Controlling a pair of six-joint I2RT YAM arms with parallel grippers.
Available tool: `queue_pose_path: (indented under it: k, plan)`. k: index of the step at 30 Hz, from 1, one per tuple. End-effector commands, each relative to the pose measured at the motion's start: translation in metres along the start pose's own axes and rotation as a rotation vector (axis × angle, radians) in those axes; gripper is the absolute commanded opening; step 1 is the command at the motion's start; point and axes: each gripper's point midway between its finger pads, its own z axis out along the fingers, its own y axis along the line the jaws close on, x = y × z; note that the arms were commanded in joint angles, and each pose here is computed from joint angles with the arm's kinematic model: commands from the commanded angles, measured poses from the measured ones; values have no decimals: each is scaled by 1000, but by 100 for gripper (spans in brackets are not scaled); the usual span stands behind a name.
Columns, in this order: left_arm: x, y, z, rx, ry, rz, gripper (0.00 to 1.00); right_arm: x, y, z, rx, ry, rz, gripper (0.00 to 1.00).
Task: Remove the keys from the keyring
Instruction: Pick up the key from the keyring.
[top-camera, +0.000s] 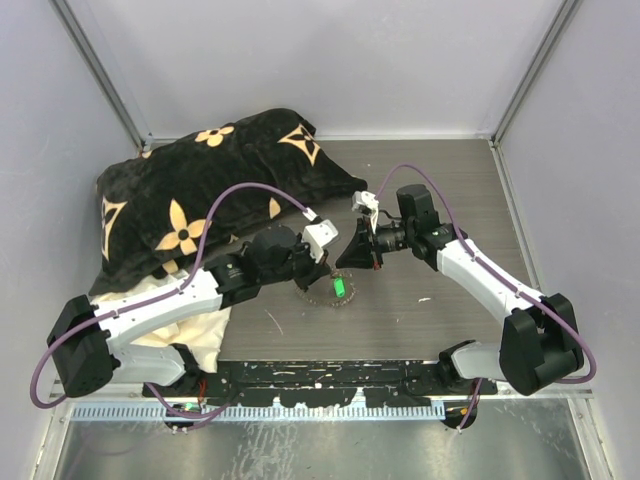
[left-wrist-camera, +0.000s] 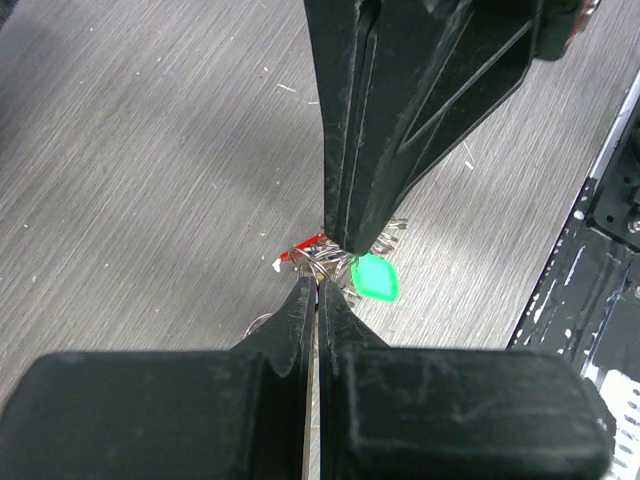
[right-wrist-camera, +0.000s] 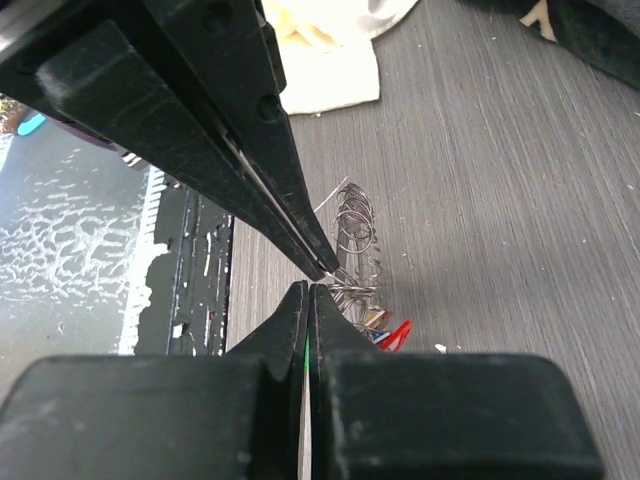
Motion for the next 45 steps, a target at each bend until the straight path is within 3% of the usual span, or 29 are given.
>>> queue_pose_path:
  k: [1,3,14,19,22,31,45]
  plan:
    - [-42,-2,-11,3,-172,59,0,-9,9,0,-57,-14,-47,1]
    - [-41,-2,-12,3,-183,75,0,-5,6,-1,-45,4,-60,4]
    - [-33,-13,-22,77,-297,235,0,28,2,-6,-31,90,-238,52]
    - [-31,-24,-23,136,-328,284,0,41,13,2,-80,108,-327,61]
    - [-30,-29,-22,171,-338,307,0,47,13,6,-85,137,-358,61]
    - [-29,-32,-21,186,-352,325,0,50,14,11,-82,163,-386,47]
    - [-18,-26,-23,155,-333,328,0,23,7,0,-13,132,-339,18]
